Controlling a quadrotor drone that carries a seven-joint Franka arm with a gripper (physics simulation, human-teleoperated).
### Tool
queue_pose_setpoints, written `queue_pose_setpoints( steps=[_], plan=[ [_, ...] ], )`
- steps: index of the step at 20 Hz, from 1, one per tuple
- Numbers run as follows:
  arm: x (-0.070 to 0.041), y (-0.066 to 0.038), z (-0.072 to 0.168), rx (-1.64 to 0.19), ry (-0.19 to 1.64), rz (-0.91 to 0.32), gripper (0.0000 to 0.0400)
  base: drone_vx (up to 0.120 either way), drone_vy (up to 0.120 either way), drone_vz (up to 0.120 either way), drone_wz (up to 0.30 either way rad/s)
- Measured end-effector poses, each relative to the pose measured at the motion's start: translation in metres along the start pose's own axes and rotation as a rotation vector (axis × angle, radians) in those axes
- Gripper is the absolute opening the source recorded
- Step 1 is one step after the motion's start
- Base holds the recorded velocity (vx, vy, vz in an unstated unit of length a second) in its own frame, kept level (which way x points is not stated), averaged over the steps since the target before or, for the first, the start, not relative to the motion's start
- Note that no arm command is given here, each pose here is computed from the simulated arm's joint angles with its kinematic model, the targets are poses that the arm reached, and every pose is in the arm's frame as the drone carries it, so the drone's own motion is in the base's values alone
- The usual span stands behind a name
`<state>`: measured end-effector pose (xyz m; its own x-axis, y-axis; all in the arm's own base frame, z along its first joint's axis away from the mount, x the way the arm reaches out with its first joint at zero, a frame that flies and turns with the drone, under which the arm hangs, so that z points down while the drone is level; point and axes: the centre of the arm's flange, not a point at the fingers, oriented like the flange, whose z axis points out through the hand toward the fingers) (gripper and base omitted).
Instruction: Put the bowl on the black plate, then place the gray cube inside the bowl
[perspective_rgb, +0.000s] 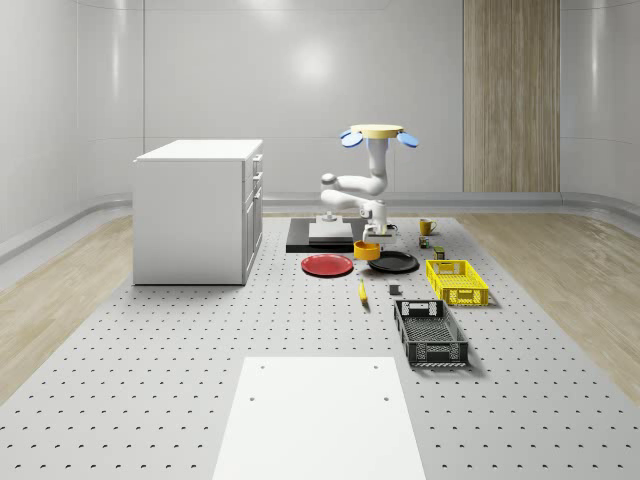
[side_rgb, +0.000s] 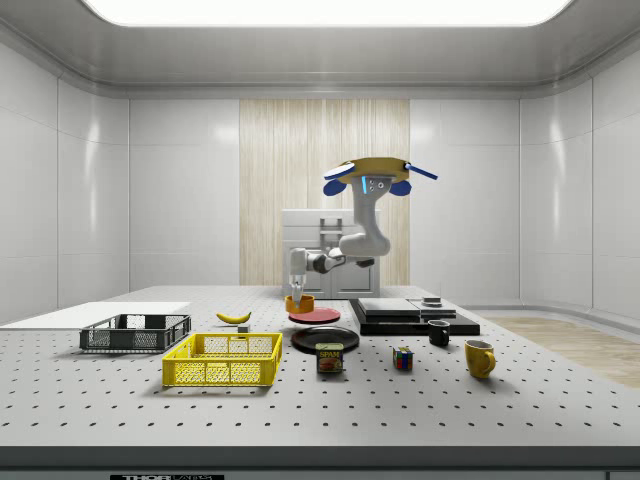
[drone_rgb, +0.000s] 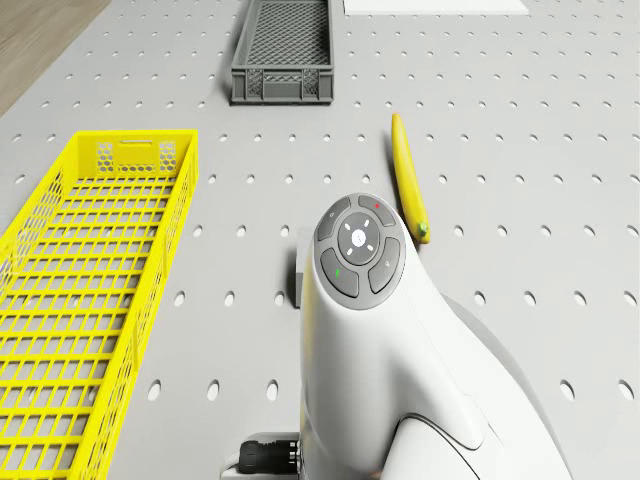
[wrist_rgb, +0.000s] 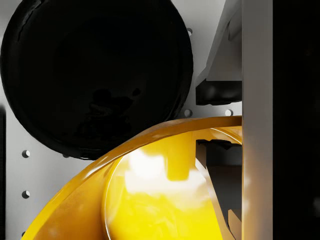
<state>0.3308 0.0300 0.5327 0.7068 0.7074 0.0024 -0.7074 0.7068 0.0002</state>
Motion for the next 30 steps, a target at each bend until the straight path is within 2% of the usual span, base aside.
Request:
queue_pose_setpoints(
  steps=[17,24,30],
  plan=[
    [0.0000,0.0000,0.0000,0.000,0.000,0.000,0.0100,-0.120,0.120,0.000,0.000],
    [0.0000,0.0000,0.0000,0.000,0.000,0.000,0.0100,0.000,0.120,-0.006,0.000],
    [0.0000,0.0000,0.0007,0.000,0.000,0.000,0.0100,0.000,0.100,-0.100,0.000]
  ],
)
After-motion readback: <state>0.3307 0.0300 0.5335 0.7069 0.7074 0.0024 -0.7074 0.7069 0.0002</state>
